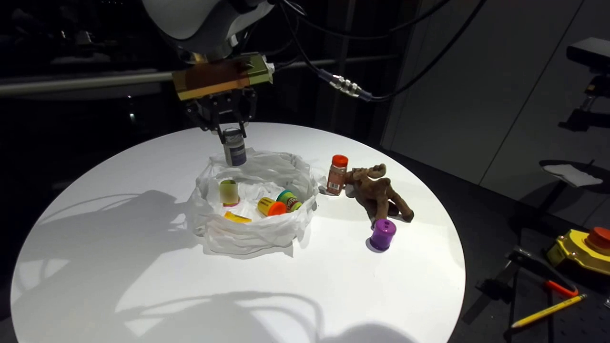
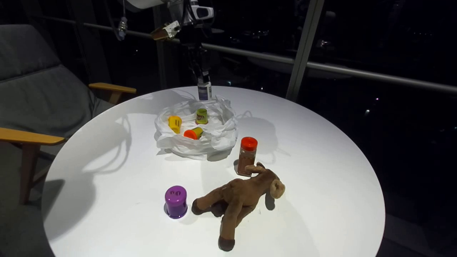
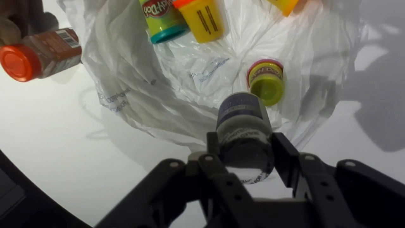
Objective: Remove the contents from the white plastic and put them on the table
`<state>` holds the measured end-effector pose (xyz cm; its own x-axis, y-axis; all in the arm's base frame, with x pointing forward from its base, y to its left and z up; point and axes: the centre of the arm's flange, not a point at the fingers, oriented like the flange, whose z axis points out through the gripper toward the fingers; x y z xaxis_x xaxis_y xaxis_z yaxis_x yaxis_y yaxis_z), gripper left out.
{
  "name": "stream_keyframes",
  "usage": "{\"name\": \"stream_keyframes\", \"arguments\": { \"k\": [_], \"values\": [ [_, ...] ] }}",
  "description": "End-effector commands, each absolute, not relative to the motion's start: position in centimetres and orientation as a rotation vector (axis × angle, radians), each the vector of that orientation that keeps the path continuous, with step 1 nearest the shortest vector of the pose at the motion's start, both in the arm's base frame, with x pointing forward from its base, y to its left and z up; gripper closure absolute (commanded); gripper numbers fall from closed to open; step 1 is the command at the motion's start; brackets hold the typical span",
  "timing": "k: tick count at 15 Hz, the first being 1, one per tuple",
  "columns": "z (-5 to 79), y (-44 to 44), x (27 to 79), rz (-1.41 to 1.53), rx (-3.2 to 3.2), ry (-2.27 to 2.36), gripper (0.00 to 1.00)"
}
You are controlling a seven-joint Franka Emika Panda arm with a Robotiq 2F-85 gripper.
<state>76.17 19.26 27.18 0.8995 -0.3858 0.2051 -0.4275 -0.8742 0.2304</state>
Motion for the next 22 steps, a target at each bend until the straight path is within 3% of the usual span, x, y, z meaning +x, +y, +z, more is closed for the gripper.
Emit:
{"name": "stream_keyframes", "arguments": {
  "k": [1,17,22],
  "values": [
    [27.6,19.6,67.9,0.148,2.715,-0.652,0.80],
    [22.2,20.2,51.4,-0.097,2.670,-0.782,0.80],
    [20.3,16.2,46.3,0.071,2.689,-0.776,0.80]
  ]
}}
